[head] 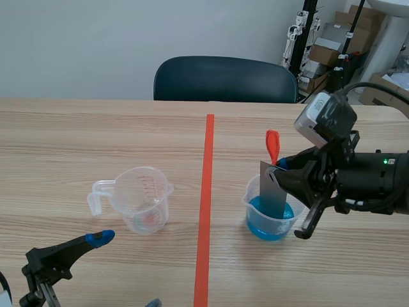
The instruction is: Do the redox reaction experiment. raise the plate out of the solution
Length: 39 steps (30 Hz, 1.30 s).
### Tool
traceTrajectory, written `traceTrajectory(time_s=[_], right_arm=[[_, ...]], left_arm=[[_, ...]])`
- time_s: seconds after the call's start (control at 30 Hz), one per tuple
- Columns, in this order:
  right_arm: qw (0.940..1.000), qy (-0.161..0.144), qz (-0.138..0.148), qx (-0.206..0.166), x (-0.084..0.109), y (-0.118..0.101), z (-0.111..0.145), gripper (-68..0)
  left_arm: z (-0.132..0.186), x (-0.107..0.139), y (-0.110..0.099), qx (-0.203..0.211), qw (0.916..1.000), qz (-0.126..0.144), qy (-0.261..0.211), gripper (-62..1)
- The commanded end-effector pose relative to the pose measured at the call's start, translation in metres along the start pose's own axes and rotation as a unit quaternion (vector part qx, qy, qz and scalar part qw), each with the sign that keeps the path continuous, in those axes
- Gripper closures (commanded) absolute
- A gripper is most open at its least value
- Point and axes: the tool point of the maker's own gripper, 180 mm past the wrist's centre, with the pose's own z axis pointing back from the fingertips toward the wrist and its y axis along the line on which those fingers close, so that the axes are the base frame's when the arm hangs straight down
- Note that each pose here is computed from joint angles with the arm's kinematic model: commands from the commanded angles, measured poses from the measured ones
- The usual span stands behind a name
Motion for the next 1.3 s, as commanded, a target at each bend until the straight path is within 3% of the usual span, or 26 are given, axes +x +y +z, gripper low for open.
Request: traceTrajectory(time_s=[0.0, 0.5, 0.87, 1.03, 1.13, 1.27], right_arm=[[0.9999, 0.014, 0.004, -0.002, -0.006, -0.001, 0.002, -0.6], [1.0, 0.007, 0.006, -0.003, -0.003, -0.004, 0.003, -0.6], [0.9999, -0.003, 0.005, -0.016, 0.006, -0.015, 0.007, -0.6], [0.9997, -0.005, 0.007, -0.024, 0.009, -0.021, 0.01, -0.6], [0.9997, -0.01, -0.002, -0.023, 0.013, -0.023, 0.013, -0.6], [0.9997, -0.018, 0.008, -0.017, 0.024, -0.021, 0.017, -0.6]], left_arm=[[0.0, 0.012, 0.003, 0.0, 0.9996, -0.006, -0.028, -62.3], [0.0, 0.012, 0.004, -0.001, 0.9996, -0.007, -0.026, -62.3], [0.017, 0.006, 0.002, -0.01, 0.9999, -0.006, 0.008, -62.3], [0.031, 0.012, 0.008, -0.017, 0.9996, -0.017, 0.015, -62.3], [0.043, 0.016, 0.017, -0.003, 0.9996, -0.021, 0.021, -62.3], [0.058, 0.028, 0.032, 0.015, 0.9991, -0.031, 0.024, -62.3]])
